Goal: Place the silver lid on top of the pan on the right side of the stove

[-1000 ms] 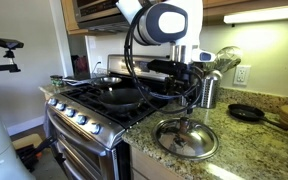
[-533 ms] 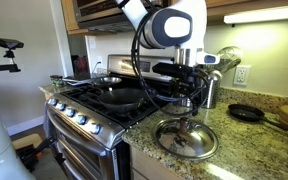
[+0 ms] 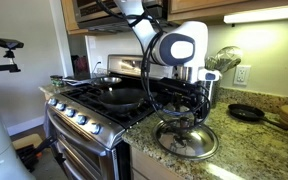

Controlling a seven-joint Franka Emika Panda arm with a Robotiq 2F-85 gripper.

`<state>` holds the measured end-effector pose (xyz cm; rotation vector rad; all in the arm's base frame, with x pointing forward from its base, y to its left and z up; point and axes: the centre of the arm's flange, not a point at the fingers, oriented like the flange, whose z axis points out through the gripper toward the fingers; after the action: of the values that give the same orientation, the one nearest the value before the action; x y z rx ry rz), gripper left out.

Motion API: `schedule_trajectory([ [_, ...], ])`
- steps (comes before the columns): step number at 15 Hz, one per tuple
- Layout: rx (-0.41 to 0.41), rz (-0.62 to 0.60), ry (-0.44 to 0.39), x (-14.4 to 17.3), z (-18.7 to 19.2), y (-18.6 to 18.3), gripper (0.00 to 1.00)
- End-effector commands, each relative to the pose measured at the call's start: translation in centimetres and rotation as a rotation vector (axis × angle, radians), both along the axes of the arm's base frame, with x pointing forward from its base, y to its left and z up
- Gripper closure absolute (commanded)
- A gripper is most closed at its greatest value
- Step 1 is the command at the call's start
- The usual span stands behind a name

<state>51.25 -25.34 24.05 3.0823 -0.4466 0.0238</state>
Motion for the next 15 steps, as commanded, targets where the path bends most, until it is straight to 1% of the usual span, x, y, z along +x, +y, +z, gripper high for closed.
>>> schedule_trajectory([
  [1, 0.02, 0.029, -0.048, 1.2, -1.5, -0.6, 0.0],
  [4, 0.026, 0.042, -0.061, 1.7, -2.1, -0.6, 0.0],
  [5, 0.027, 0.042, -0.062, 1.8, -2.3, -0.6, 0.21],
  [12, 0.037, 0.035, -0.038, 1.9, -2.7, -0.2, 0.67],
  [13, 0.035, 0.034, -0.04, 2.0, -2.5, -0.2, 0.61],
  [14, 0.034, 0.037, -0.043, 2.0, -2.3, -0.1, 0.64],
  [15, 0.035, 0.038, -0.043, 2.0, -2.3, -0.1, 0.61],
])
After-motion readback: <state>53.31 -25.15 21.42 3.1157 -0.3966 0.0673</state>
